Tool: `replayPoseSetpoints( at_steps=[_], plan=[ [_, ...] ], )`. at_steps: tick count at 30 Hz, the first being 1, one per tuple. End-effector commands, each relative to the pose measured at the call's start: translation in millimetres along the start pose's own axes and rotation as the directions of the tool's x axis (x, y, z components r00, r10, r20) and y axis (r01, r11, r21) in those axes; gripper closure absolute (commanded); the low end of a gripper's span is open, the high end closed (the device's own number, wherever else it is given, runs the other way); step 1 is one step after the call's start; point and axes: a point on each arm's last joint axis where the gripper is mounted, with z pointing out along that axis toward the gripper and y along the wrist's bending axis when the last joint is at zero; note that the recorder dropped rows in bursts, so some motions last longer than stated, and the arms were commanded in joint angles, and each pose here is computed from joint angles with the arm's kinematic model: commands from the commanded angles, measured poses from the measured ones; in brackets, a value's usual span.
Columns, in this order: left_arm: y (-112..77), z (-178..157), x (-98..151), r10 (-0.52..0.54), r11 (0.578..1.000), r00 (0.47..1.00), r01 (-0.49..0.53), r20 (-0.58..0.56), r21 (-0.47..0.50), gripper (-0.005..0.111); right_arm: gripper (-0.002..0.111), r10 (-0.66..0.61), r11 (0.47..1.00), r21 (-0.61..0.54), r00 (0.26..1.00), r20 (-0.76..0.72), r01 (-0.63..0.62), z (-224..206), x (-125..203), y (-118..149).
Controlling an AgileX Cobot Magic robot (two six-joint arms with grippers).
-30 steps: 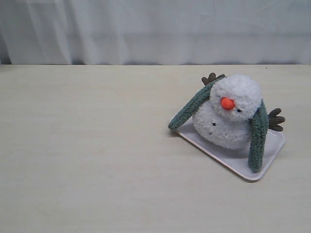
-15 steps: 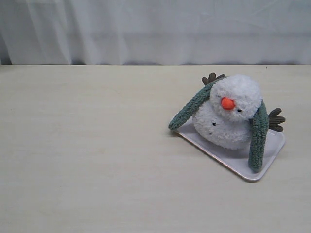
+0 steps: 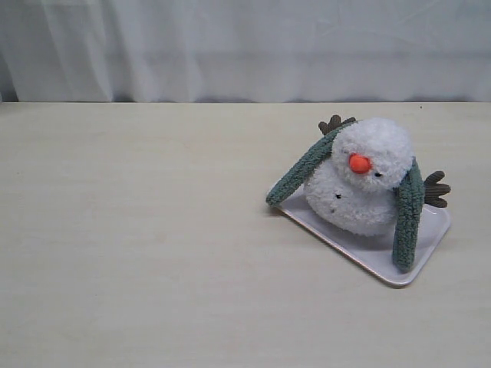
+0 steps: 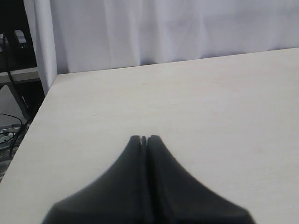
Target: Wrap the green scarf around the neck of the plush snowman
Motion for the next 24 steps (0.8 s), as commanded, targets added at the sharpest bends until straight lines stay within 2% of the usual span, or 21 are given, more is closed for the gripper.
replayPoseSetpoints(
  at_steps=[1,7,12,15,24],
  plan=[
    [-0.3,0,0,0.000,1.000,1.000,0.000,0.006,0.003,0.107,0.104,-0.022,1.000,-0.001,1.000,-0.016,0.022,0,2,0],
    [-0.3,0,0,0.000,1.000,1.000,0.000,0.006,0.003,0.107,0.104,-0.059,0.998,-0.002,0.998,-0.016,0.059,0,2,0],
    [-0.3,0,0,0.000,1.000,1.000,0.000,0.006,0.003,0.107,0.104,-0.157,0.988,-0.006,0.985,-0.070,0.157,0,7,-1],
    [-0.3,0,0,0.000,1.000,1.000,0.000,0.006,0.003,0.107,0.104,-0.160,0.987,-0.010,0.979,-0.128,0.160,-1,13,-1],
    [-0.3,0,0,0.000,1.000,1.000,0.000,0.006,0.003,0.107,0.104,-0.112,0.994,-0.006,0.984,-0.137,0.112,-1,13,-1]
  ],
)
